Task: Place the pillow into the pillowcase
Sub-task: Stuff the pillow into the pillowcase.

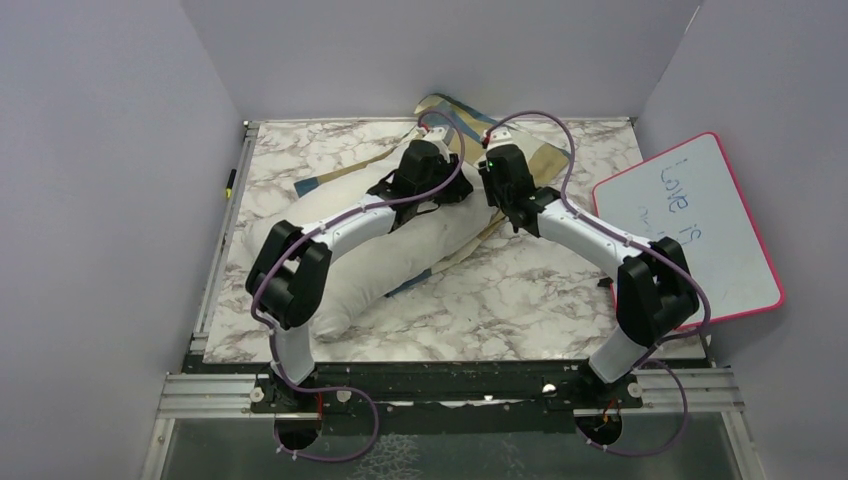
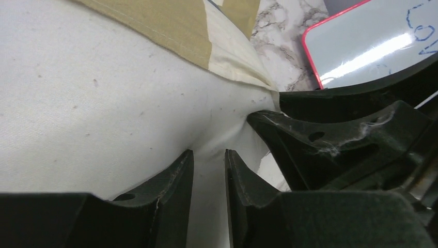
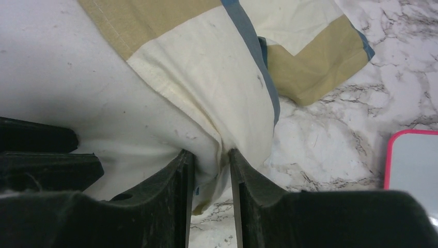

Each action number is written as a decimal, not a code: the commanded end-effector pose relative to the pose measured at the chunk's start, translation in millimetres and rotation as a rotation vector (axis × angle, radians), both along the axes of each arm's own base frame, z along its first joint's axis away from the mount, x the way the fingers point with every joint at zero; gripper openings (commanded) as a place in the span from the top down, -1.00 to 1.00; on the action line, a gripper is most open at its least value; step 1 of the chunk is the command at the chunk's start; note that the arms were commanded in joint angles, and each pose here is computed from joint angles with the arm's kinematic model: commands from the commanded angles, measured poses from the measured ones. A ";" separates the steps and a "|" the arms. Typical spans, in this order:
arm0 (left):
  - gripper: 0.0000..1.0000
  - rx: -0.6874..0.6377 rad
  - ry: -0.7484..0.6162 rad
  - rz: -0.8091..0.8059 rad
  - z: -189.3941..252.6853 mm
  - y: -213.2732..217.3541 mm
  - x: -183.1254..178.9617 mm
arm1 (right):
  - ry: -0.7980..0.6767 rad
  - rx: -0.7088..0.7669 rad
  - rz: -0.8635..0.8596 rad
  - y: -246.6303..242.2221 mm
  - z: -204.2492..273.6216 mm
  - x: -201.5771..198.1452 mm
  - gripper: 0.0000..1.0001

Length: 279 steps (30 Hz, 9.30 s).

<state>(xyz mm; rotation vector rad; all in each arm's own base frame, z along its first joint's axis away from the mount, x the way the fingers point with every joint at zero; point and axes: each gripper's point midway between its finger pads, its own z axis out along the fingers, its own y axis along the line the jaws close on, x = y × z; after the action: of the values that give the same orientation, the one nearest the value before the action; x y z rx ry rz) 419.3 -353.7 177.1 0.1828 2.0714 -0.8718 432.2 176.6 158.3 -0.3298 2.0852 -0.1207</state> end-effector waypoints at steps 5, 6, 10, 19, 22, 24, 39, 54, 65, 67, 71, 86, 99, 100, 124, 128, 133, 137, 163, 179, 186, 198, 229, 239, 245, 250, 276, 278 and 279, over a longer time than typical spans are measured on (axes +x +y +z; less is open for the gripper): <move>0.36 0.160 0.049 0.106 -65.3 25.6 14.6 | -0.026 -0.072 -0.078 -20.4 15.9 7.9 0.24; 0.36 0.165 0.053 0.106 -68.3 25.7 14.7 | -0.026 -0.062 -0.073 -19.5 16.7 8.1 0.24; 0.36 0.198 0.073 0.134 -81.3 33.2 17.6 | -0.031 -0.036 -0.065 -19.4 19.0 11.0 0.28; 0.37 0.184 0.094 0.144 -89.1 36.5 19.0 | -0.011 -0.039 -0.020 -8.2 1.0 26.8 0.41; 0.38 0.180 0.094 0.151 -89.3 36.4 20.2 | 0.001 -0.040 0.002 -2.6 0.8 31.2 0.65; 0.38 0.181 0.094 0.158 -91.5 36.8 21.8 | 0.000 0.005 0.051 7.8 15.2 26.8 0.86; 0.43 0.214 0.151 0.262 -139.3 64.5 30.1 | 0.291 0.475 0.594 111.9 58.5 -64.0 0.99; 0.45 0.210 0.234 0.360 -175.8 91.5 26.3 | 0.237 0.814 0.792 144.1 117.3 -107.3 0.99; 0.46 0.166 0.238 0.384 -168.7 87.7 30.6 | 0.286 0.963 0.848 197.5 96.5 -141.3 0.99; 0.47 0.152 0.231 0.401 -170.6 89.3 29.1 | 0.266 0.998 0.866 199.5 113.3 -153.9 0.99; 0.48 0.109 0.235 0.406 -165.9 88.0 25.5 | 0.241 0.999 0.705 184.5 79.4 -147.8 0.99; -0.01 0.115 0.087 0.375 29.1 171.3 -24.6 | 0.073 0.898 0.377 146.6 50.4 -59.2 0.99; 0.03 0.283 0.091 0.319 -11.9 198.6 -68.1 | -0.004 0.851 0.292 104.6 66.6 -26.7 0.99; 0.09 0.263 0.091 0.300 -20.1 189.6 -62.8 | -0.014 0.842 0.277 96.0 68.6 -22.3 0.99; 0.35 0.033 0.246 0.285 -159.6 44.6 34.4 | 0.227 0.688 0.527 125.5 22.5 -77.4 0.99; 0.36 -0.004 0.259 0.276 -150.9 45.1 32.9 | 0.273 0.524 0.299 85.3 -34.4 -69.4 0.97; 0.26 -0.016 0.142 0.226 -60.8 49.6 35.2 | 0.149 0.412 0.193 51.2 -2.3 -57.6 0.61; 0.11 -0.064 0.043 0.182 22.9 60.0 25.6 | -0.005 0.368 0.203 45.6 71.4 -37.7 0.25; 0.09 0.062 0.140 0.267 -65.4 136.9 -12.4 | -0.135 -0.271 0.348 82.8 47.0 139.7 -0.31; 0.13 0.022 0.153 0.282 -81.6 129.9 -3.1 | -0.092 0.243 0.526 187.1 83.6 104.9 0.99; 0.16 -0.004 0.167 0.290 -87.1 121.9 9.7 | 0.042 0.716 0.622 237.0 75.9 54.4 0.99; 0.18 0.019 0.136 0.422 -62.9 137.0 -11.3 | 0.061 0.677 0.665 254.1 74.9 38.7 0.93; -0.71 0.684 -0.743 -0.373 54.3 49.2 -66.8 | 0.115 0.562 0.007 -30.8 44.7 -88.9 -0.84; -0.74 0.987 -0.585 -0.394 -44.0 39.1 -25.6 | 0.086 0.581 -0.018 -40.5 38.7 -107.6 -0.83; 0.65 1.086 -0.439 -0.309 -83.1 62.4 -14.2 | 0.084 0.603 -0.008 -38.8 35.3 -113.2 -0.79; 1.00 0.901 -0.315 -0.172 -54.5 74.3 -29.8 | 0.094 0.672 0.046 -26.2 32.5 -120.0 -0.72; 1.00 0.379 0.003 0.200 18.2 112.4 6.2 | 0.412 1.302 -0.238 83.3 -90.3 -63.6 -0.31; 1.00 0.358 0.013 0.211 17.0 110.8 9.2 | 0.397 1.298 -0.237 90.7 -93.2 -54.1 -0.28; 1.00 0.348 0.021 0.215 15.3 110.1 10.0 | 0.392 1.291 -0.249 92.6 -96.6 -50.6 -0.27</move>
<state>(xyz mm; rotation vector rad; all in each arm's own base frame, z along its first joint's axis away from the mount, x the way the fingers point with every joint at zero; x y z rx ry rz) 415.7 -237.5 176.7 0.2383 2.2371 -0.3107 349.0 254.4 44.5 0.7040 2.2524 1.1274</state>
